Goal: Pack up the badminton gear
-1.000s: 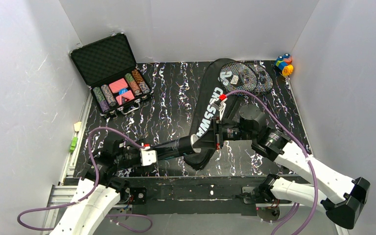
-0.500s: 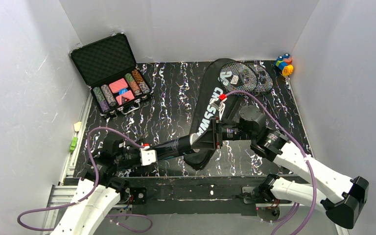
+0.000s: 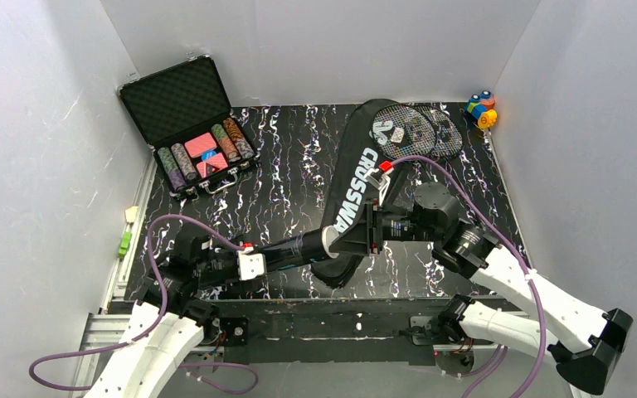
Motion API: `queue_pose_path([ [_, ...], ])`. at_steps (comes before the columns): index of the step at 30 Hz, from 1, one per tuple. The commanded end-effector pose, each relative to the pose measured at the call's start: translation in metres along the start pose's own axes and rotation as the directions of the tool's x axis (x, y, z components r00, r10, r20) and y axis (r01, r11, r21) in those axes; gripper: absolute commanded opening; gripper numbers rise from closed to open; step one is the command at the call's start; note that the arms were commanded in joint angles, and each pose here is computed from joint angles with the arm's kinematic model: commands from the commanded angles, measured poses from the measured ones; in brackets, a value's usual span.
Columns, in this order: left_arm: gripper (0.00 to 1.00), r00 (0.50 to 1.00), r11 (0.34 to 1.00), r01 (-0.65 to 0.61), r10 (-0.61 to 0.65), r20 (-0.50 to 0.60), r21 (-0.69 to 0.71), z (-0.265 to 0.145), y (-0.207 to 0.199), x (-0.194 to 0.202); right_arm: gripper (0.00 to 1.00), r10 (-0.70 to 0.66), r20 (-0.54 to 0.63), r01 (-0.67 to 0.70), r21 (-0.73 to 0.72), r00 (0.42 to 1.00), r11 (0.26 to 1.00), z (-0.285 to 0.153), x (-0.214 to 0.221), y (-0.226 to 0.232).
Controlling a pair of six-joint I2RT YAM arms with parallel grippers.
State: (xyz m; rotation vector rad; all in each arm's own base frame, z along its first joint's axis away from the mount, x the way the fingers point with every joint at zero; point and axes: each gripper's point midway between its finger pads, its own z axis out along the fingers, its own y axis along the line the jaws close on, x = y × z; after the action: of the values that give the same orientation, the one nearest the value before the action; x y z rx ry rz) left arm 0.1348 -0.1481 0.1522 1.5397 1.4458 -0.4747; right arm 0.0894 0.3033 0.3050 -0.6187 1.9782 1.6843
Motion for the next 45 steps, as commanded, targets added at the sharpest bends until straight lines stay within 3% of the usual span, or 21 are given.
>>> queue_pose_path([
  [1, 0.16, 0.996, 0.998, -0.057, 0.059, 0.069, -0.028, -0.006, 0.013, -0.027, 0.39, -0.063, 0.064, 0.062, 0.024, 0.996, 0.998, -0.013, -0.013, 0.009],
  [17, 0.16, 0.996, 0.998, -0.063, 0.065, 0.067, -0.028, -0.007, 0.013, -0.027, 0.23, -0.061, 0.095, 0.051, 0.111, 0.994, 0.992, -0.012, -0.033, -0.003],
  [45, 0.14, 0.993, 0.995, -0.095, 0.096, 0.063, -0.015, -0.006, 0.012, -0.026, 0.19, -0.050, 0.006, 0.048, 0.169, 0.999, 0.984, 0.018, -0.015, -0.017],
])
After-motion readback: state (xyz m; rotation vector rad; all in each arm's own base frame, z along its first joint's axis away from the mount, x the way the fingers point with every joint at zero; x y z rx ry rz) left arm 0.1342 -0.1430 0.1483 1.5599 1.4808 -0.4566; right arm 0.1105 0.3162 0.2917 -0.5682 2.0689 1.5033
